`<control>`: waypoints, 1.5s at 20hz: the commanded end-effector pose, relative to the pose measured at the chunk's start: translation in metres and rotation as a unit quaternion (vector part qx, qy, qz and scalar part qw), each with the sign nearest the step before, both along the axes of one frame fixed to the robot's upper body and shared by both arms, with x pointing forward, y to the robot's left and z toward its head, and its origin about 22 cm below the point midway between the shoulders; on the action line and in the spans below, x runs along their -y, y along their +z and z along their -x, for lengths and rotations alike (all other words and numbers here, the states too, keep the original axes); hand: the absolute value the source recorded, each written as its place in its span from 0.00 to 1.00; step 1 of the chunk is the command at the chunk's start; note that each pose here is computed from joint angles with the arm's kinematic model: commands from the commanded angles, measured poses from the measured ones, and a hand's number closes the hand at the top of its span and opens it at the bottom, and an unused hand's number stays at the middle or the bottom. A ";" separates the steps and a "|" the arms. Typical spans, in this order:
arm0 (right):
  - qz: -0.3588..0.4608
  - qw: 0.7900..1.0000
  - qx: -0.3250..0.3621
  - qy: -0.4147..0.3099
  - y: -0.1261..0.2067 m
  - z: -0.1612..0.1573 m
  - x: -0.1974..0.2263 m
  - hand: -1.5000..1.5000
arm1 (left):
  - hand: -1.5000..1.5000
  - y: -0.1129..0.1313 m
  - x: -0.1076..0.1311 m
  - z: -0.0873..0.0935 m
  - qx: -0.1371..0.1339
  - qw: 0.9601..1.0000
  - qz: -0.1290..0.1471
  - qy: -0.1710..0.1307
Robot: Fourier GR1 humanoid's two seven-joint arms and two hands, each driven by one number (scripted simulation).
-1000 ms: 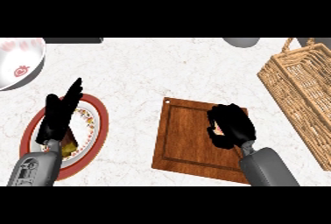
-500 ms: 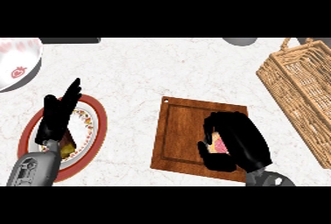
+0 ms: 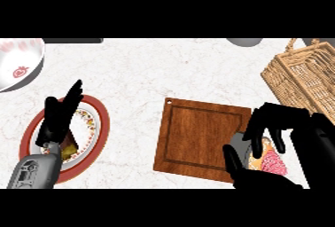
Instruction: Pick the cupcake from the cutting board and place it in the basket
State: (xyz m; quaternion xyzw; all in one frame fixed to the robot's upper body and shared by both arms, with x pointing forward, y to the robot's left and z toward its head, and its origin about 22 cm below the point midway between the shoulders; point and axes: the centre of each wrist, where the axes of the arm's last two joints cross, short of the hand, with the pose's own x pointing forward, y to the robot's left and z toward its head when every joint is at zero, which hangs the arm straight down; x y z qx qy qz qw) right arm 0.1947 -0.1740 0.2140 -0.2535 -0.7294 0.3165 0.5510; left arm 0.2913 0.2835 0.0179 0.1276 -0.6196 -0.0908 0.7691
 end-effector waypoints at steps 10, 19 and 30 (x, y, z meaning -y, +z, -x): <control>-0.035 0.994 0.034 -0.096 0.127 -0.032 0.021 1.00 | 0.50 0.013 0.002 -0.005 0.003 1.000 -0.004 -0.002; 0.178 0.959 0.014 -0.219 0.149 -0.066 0.087 1.00 | 0.50 0.019 0.018 -0.007 0.006 1.000 0.007 -0.005; 0.211 0.943 -0.020 -0.257 0.140 -0.104 0.207 1.00 | 0.50 0.008 0.010 -0.005 0.013 1.000 0.003 -0.005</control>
